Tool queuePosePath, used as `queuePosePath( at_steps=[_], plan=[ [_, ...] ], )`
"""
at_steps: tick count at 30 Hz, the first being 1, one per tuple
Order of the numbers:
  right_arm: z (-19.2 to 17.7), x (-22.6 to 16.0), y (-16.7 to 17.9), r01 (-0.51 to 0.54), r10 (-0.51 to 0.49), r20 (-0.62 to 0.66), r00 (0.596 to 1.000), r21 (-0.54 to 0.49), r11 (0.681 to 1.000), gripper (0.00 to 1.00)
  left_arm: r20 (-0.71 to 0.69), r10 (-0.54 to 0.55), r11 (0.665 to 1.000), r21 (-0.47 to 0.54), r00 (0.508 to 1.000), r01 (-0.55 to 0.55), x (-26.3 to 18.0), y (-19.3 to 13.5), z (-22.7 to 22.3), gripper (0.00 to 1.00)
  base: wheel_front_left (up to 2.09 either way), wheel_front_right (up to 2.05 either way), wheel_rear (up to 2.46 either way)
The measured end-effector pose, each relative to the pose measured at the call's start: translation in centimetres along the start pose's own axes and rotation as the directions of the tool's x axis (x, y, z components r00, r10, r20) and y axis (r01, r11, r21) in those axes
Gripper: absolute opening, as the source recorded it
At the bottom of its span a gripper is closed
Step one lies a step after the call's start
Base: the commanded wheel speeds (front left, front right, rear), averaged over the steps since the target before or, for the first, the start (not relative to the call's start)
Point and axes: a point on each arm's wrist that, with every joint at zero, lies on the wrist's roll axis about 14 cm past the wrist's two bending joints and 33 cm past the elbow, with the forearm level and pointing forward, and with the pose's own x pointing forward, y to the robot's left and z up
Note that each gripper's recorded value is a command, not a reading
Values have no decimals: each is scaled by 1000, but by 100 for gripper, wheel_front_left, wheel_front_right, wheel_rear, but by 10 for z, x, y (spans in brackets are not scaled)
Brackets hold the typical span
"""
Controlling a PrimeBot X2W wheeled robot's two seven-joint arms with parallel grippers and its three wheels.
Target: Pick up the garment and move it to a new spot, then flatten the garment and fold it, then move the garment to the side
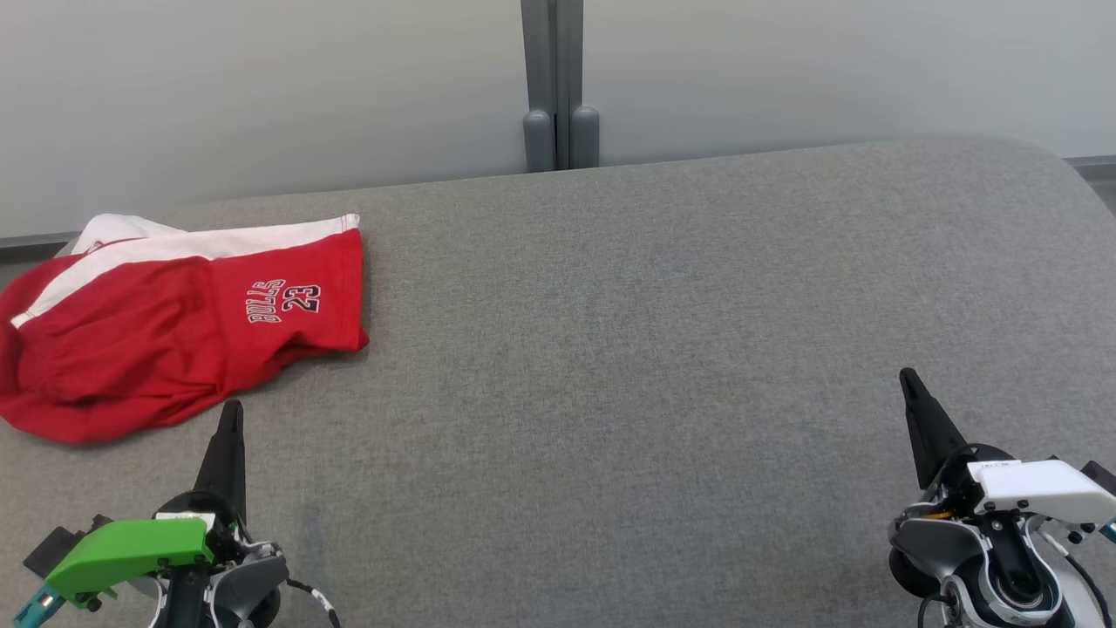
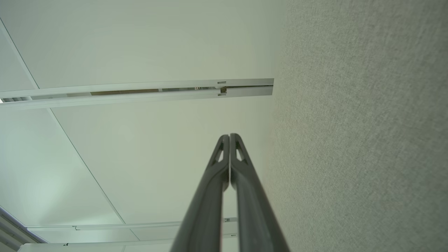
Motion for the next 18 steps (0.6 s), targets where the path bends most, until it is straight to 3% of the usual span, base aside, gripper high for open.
queuePosePath(
  at_steps=[18],
  plan=[
    [0,0,0,0,0,0,1000,0,1000,0,0,0,1000,0,1000,0,0,0,0,0,0,0,0]
  ],
)
